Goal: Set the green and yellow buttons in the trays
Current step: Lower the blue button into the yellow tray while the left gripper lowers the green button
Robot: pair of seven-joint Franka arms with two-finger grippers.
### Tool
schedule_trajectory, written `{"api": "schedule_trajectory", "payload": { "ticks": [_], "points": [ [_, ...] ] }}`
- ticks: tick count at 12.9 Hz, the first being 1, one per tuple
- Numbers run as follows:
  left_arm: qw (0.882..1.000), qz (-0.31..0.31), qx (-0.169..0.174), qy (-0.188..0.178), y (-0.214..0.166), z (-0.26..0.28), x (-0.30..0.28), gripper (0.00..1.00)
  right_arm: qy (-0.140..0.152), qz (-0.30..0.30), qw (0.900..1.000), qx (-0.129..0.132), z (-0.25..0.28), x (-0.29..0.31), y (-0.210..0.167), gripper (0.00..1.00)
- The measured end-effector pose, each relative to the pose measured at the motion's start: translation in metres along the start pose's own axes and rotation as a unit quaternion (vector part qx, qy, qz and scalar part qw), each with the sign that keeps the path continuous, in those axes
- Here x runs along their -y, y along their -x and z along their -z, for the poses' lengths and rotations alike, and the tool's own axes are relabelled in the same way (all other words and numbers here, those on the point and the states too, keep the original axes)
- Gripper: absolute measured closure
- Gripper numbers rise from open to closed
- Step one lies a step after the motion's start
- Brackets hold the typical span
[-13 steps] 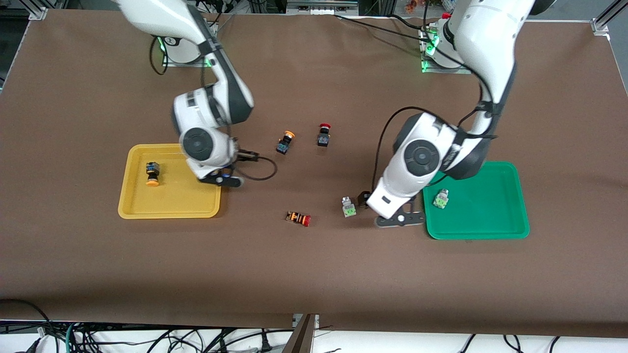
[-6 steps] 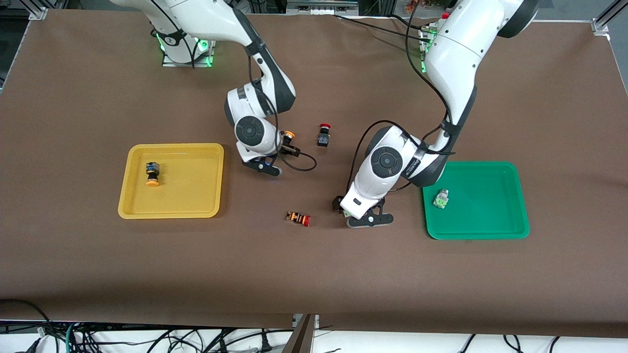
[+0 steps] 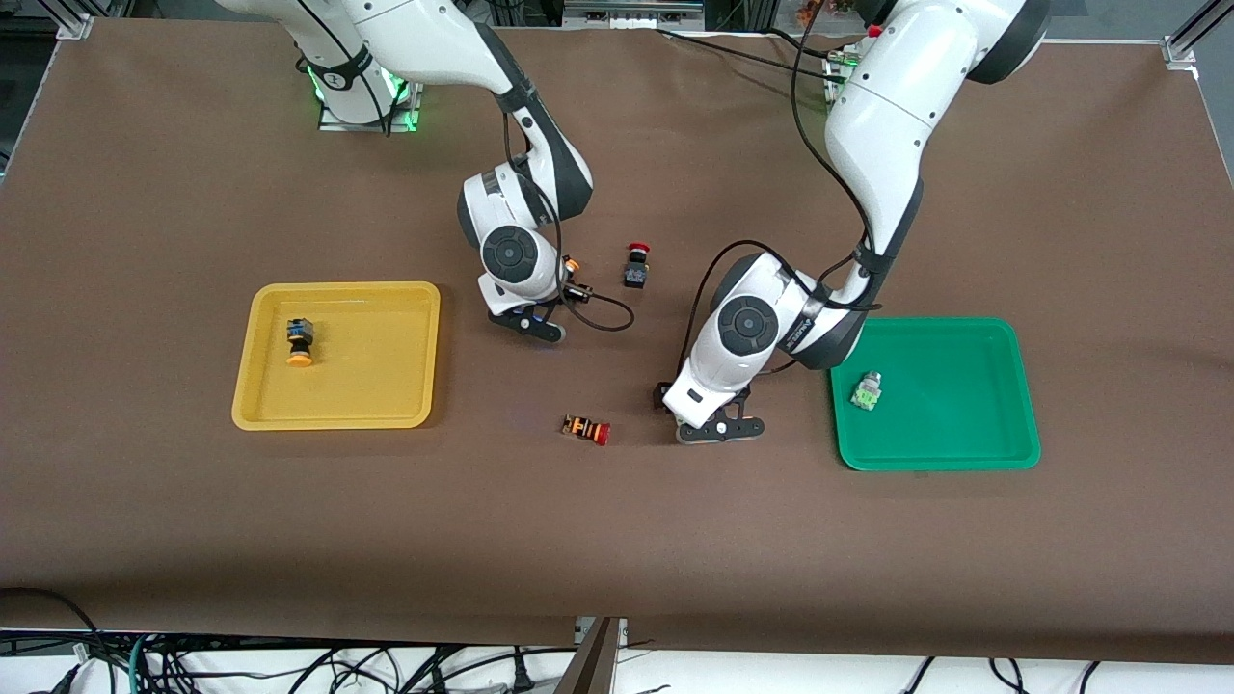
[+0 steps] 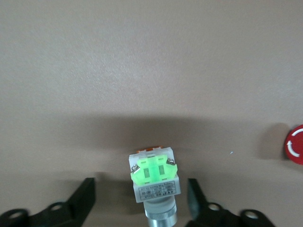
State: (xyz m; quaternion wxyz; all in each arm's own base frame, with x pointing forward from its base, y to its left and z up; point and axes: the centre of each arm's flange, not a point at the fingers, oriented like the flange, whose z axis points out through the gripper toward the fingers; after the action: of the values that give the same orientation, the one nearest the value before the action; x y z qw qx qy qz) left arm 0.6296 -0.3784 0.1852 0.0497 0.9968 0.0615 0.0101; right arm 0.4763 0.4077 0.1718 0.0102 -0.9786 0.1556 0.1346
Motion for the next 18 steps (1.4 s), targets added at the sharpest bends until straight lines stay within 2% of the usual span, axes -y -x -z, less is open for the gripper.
{"api": "schedule_trajectory", "payload": {
  "ticks": [1,3,4,7,10,13,16,18],
  "points": [
    [1.0,-0.001,0.001,0.0,0.001,-0.002,0.0,0.32,-0.001,0.006,1.0,-0.003,0.006,-0.003,-0.005,0.59],
    [1.0,-0.002,0.0,0.0,0.001,-0.001,-0.002,0.55,0.002,0.021,1.0,-0.008,0.031,-0.022,-0.03,0.59],
    [1.0,-0.002,-0.001,0.001,0.001,0.0,-0.003,0.59,0.005,0.036,0.999,-0.011,0.049,-0.04,-0.049,0.59],
    [1.0,0.005,-0.004,-0.005,-0.01,0.018,0.003,0.59,0.018,0.089,0.996,-0.017,0.098,-0.114,-0.112,0.59],
    [0.998,-0.005,0.015,-0.053,-0.037,0.069,0.046,0.59,0.029,0.127,0.991,-0.014,0.11,-0.17,-0.149,0.59],
    [0.995,-0.05,0.047,-0.078,-0.078,0.125,0.14,0.59,0.043,0.157,0.987,0.003,0.09,-0.212,-0.176,0.59],
    [0.99,-0.098,0.075,-0.076,-0.11,0.138,0.251,0.59,0.056,0.17,0.984,0.013,0.067,-0.243,-0.195,0.59],
    [0.984,-0.134,0.101,-0.068,-0.115,0.125,0.319,0.59,0.06,0.175,0.983,0.01,0.061,-0.248,-0.2,0.42]
  ]
}}
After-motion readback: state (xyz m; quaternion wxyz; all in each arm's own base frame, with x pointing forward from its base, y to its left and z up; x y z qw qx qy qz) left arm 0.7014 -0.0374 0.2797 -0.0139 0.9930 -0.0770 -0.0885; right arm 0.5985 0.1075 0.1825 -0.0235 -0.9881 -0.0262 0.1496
